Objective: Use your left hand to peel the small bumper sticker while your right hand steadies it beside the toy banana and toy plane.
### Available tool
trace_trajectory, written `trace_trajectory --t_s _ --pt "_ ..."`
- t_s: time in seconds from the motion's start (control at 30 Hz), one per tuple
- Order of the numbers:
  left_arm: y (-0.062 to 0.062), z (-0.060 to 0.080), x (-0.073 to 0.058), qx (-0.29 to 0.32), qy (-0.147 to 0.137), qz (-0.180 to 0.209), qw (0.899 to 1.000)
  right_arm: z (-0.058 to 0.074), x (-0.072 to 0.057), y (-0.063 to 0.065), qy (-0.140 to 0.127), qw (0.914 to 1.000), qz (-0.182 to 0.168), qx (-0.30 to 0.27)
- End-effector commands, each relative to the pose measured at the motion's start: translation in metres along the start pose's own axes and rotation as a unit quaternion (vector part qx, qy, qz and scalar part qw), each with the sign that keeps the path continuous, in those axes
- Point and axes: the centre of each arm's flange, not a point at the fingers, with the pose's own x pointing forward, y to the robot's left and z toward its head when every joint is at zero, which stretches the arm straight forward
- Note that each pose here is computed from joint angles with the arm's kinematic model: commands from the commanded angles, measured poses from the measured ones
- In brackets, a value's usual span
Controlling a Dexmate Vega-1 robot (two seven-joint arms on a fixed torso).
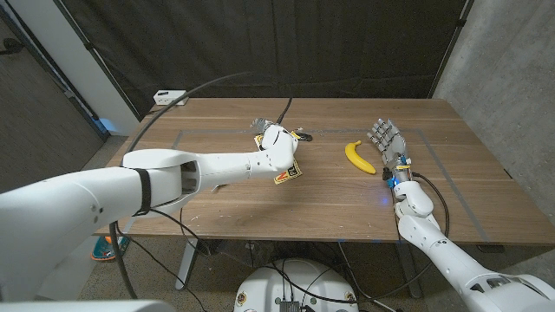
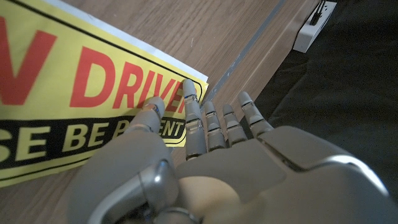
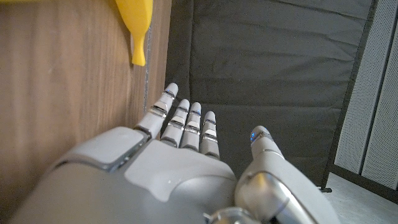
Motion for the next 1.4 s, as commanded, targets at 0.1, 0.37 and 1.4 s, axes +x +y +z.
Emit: trace_trajectory --t_s 0.1,0.37,1.4 --pt "-0.028 -0.003 0.008 0.012 0.028 -0.018 0.999 0.01 0.007 0.003 -0.008 0.9998 -0.01 -0.015" --pt "-0.03 -0.005 0.013 0.03 0.034 -0.03 0.999 0.011 0.012 0.01 -0.014 0.9998 -0.004 -0.016" --pt "-0.071 -0.024 0.006 -0.116 0.051 0.201 0.971 0.044 0.0 0.025 -0.043 0.9979 -0.017 -0.045"
